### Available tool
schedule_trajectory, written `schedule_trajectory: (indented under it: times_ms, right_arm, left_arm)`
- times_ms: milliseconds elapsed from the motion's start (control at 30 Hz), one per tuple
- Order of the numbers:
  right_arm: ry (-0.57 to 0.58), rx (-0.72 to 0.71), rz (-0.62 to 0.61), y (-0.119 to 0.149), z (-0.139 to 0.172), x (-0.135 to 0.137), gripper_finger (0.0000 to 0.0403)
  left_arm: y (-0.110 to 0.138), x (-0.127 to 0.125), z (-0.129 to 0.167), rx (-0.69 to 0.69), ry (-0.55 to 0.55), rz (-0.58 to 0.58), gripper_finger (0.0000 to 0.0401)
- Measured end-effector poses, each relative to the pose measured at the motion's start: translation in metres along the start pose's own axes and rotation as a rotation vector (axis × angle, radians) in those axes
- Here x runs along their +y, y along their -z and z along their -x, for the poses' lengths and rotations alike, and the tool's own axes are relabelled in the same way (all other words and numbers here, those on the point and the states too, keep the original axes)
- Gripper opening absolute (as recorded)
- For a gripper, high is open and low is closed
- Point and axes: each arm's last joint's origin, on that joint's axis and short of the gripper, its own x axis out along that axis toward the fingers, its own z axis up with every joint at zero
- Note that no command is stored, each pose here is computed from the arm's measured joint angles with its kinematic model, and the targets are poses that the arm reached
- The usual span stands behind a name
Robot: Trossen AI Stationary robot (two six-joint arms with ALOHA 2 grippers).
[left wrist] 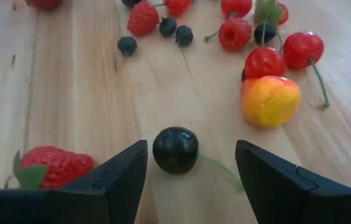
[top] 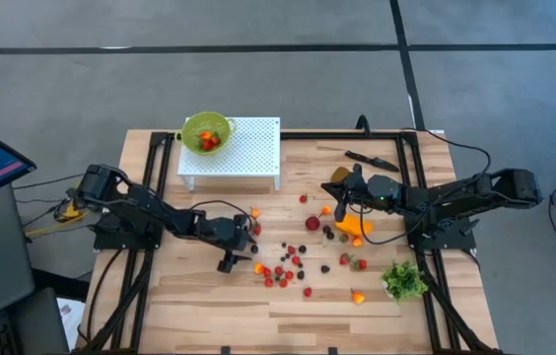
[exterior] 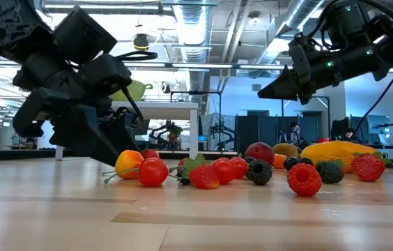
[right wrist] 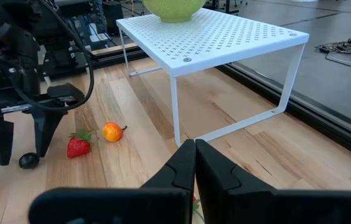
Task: Pick & Place Fruit
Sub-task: Put the black cherry into the green strainer bowl on the shelf
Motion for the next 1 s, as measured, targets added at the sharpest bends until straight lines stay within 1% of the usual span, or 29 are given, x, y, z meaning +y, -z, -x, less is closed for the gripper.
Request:
schedule_trajectory:
  times_ms: [167,367,467,567,867,1000]
  right_arm:
    - [0.0,0.0,0.0,0.0,0.0,0.0,0.0006]
    - [0.0,0.0,0.0,0.0,0.0,-0.0001,0.0006]
    - [0.0,0.0,0.0,0.0,0.0,0.0,0.0006]
    - [0.0,0.0,0.0,0.0,0.0,0.0,0.0006]
    - [0.0,0.0,0.0,0.0,0.0,-0.0001,0.0006]
    - [0.0,0.0,0.0,0.0,0.0,0.0,0.0006]
  left_arm:
    - [0.0045,-0.0004,-0.006,0.007,0.001,0.0,0.0237]
    - [0.0042,-0.0004,-0.0075,-0.005,0.0,0.001,0.0237]
    - [0.004,-0.0003,-0.0075,-0.007,-0.001,0.001,0.0229]
    - [0.004,-0.0003,-0.0075,-0.007,-0.001,0.001,0.021]
    - [0.0043,0.0026,-0.0075,-0.006,-0.014,0.007,0.0128]
    - [0.0048,0.0062,-0.0074,-0.004,-0.026,0.016,0.0099]
